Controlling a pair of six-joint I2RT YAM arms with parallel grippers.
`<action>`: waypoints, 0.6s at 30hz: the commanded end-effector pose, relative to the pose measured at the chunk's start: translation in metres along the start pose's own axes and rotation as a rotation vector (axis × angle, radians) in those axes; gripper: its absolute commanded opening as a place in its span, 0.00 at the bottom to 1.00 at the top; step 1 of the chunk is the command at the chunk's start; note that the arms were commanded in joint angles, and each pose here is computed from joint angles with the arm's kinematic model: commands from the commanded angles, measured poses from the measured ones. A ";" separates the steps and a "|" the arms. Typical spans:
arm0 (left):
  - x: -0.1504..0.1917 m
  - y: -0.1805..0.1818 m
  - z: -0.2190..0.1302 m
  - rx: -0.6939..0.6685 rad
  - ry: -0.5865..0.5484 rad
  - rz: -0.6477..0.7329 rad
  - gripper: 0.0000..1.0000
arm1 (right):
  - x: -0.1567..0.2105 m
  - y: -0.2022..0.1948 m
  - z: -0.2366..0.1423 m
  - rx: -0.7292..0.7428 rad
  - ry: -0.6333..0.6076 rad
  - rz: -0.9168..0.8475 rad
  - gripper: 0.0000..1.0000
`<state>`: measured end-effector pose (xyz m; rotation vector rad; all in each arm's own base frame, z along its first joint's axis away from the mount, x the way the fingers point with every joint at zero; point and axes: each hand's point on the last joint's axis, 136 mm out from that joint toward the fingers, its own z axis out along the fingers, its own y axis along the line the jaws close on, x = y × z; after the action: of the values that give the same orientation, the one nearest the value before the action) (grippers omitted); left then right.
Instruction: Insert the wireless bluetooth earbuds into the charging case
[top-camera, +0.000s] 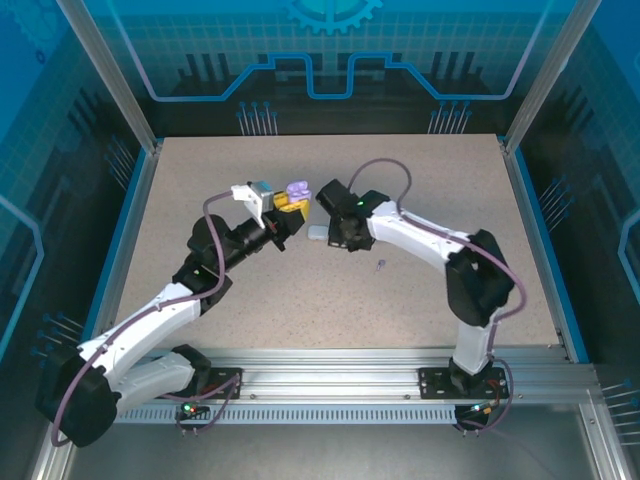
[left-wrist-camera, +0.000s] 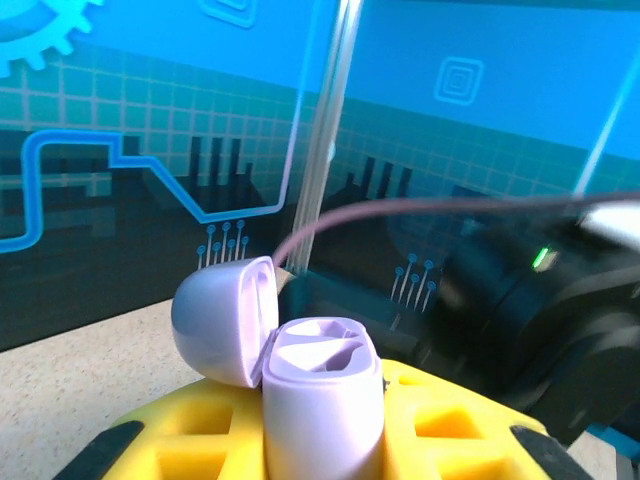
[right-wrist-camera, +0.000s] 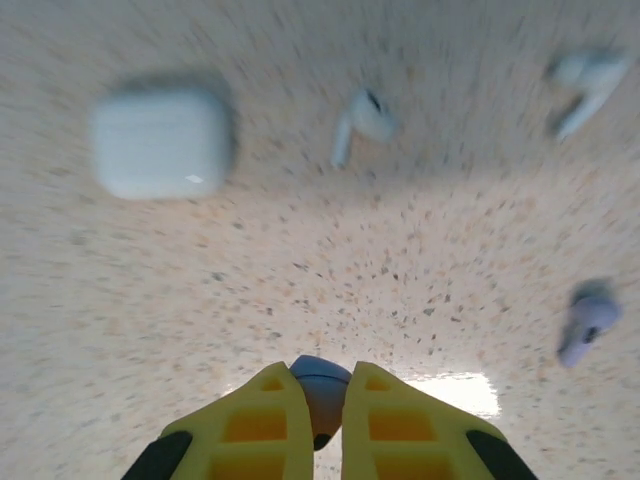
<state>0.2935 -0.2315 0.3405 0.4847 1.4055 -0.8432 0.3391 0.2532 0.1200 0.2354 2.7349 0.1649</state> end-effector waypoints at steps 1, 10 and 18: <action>-0.002 -0.020 0.002 0.101 -0.050 0.145 0.00 | -0.032 -0.008 -0.046 -0.013 -0.161 -0.084 0.07; 0.000 -0.015 0.010 0.061 -0.125 0.286 0.00 | -0.081 -0.023 -0.144 -0.148 -0.403 -0.118 0.07; -0.014 -0.005 0.016 -0.026 -0.207 0.352 0.00 | -0.097 0.006 -0.234 -0.401 -0.613 -0.255 0.08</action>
<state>0.3000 -0.2501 0.3369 0.6240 1.1982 -0.6462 0.3410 0.2095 0.3200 -0.0389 2.2057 0.3740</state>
